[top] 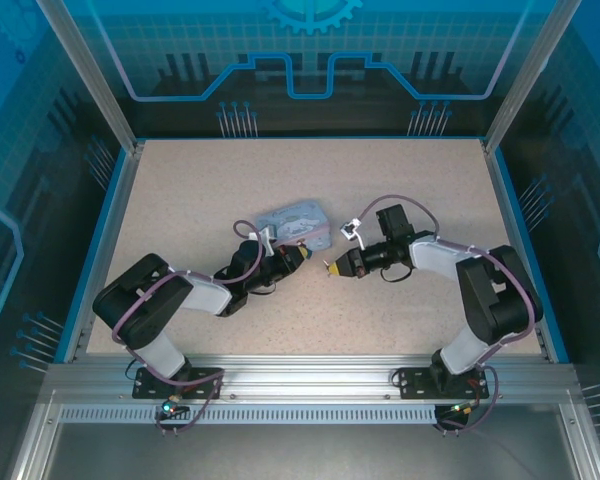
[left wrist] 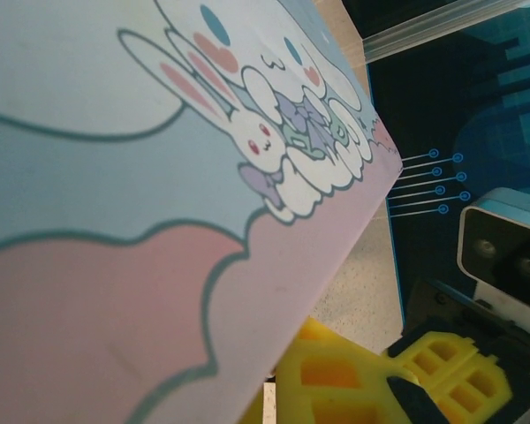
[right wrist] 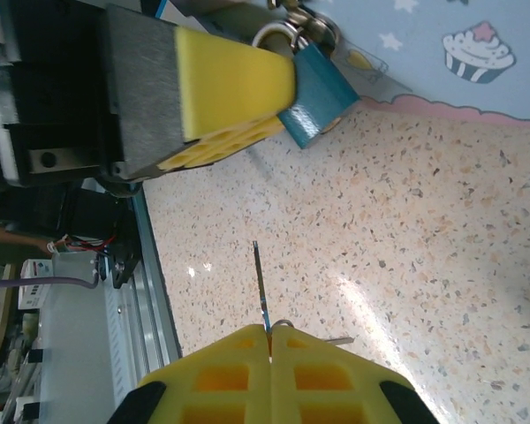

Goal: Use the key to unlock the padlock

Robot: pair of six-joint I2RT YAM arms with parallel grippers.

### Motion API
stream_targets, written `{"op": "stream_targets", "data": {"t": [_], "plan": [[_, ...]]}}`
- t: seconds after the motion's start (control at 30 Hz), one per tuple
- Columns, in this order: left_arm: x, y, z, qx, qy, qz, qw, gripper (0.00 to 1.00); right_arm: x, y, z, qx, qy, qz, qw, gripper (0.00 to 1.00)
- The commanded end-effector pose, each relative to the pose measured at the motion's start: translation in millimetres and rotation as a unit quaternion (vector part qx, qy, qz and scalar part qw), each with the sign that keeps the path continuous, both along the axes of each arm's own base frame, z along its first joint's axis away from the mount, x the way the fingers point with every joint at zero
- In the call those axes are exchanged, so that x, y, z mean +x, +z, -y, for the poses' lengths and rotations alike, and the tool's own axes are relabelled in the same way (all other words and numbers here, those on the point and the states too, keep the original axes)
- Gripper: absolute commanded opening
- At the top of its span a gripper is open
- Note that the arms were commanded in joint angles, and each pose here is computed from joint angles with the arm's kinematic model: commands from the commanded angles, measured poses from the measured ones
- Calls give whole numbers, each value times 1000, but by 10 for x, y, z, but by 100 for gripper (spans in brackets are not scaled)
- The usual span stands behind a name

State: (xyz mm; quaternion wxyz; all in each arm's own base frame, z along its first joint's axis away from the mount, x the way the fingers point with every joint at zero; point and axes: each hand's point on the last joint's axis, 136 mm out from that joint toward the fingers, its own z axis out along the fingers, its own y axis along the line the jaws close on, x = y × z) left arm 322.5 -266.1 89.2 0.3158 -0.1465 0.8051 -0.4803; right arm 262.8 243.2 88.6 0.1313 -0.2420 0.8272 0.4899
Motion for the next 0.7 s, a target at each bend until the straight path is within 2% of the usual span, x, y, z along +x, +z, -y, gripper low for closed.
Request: {"op": "stream_targets", "data": {"t": [0.0,0.43,0.67], "plan": [[61,328,99,-28,-20,46,998,0,39,3,-85,-2,19,10,1000,0],[0,315,116,-20,-39,55,998,0,158,-182,-178,-66,38,28,997,0],[1,326,124,-23,-40,54,997,0,150,-229,-186,-75,41,29,996,1]]}}
